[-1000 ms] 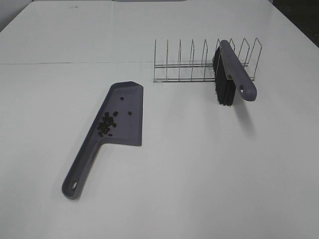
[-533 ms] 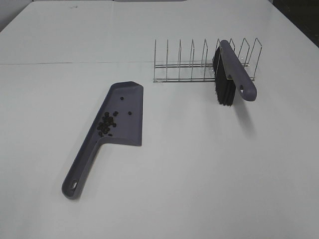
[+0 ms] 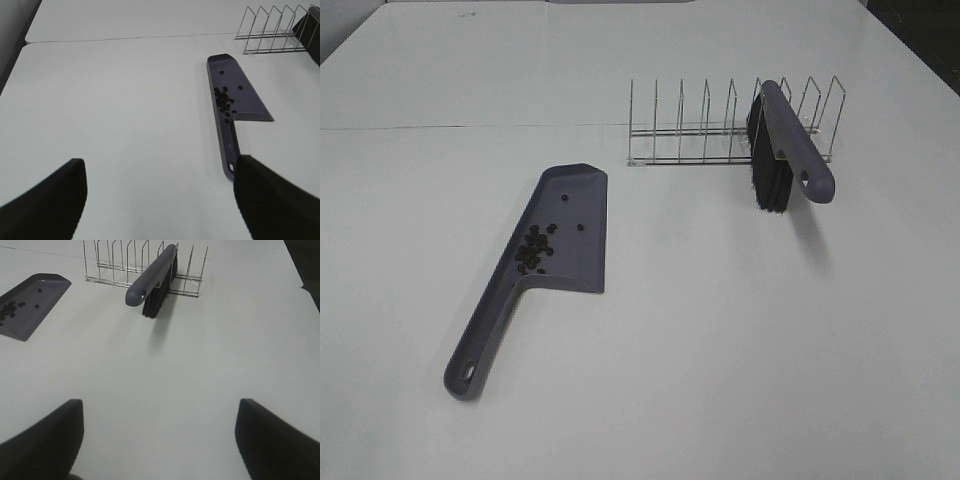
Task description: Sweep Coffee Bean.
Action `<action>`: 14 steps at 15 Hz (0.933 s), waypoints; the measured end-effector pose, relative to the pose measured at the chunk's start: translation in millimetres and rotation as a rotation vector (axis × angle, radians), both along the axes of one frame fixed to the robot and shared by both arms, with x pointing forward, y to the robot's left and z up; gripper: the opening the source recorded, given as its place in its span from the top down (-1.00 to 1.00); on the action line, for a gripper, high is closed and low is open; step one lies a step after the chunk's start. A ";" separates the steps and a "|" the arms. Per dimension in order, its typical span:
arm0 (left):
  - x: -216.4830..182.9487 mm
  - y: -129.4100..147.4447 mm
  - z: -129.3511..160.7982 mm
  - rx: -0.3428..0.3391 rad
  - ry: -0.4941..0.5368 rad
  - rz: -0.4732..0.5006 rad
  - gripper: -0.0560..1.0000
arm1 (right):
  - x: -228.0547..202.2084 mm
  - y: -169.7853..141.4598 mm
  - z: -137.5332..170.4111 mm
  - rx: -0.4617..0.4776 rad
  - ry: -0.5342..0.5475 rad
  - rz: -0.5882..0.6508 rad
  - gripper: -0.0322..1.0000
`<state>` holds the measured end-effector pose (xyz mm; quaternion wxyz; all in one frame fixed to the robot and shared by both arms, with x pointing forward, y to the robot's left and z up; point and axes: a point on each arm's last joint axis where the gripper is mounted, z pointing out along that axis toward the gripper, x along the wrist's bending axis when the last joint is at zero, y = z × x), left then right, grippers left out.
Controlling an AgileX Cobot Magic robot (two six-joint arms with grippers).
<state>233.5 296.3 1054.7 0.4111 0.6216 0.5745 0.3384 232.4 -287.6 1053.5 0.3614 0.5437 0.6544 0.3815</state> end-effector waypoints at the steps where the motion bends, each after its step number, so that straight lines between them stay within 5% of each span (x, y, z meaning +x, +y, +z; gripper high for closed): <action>1: 0.0 0.0 0.0 0.000 0.000 0.000 -0.54 | 0.0 0.0 0.0 0.000 0.000 0.000 -0.48; 14: 0.0 0.0 0.0 0.001 0.000 0.000 -0.54 | 0.0 0.1 0.0 0.001 0.000 0.001 -0.48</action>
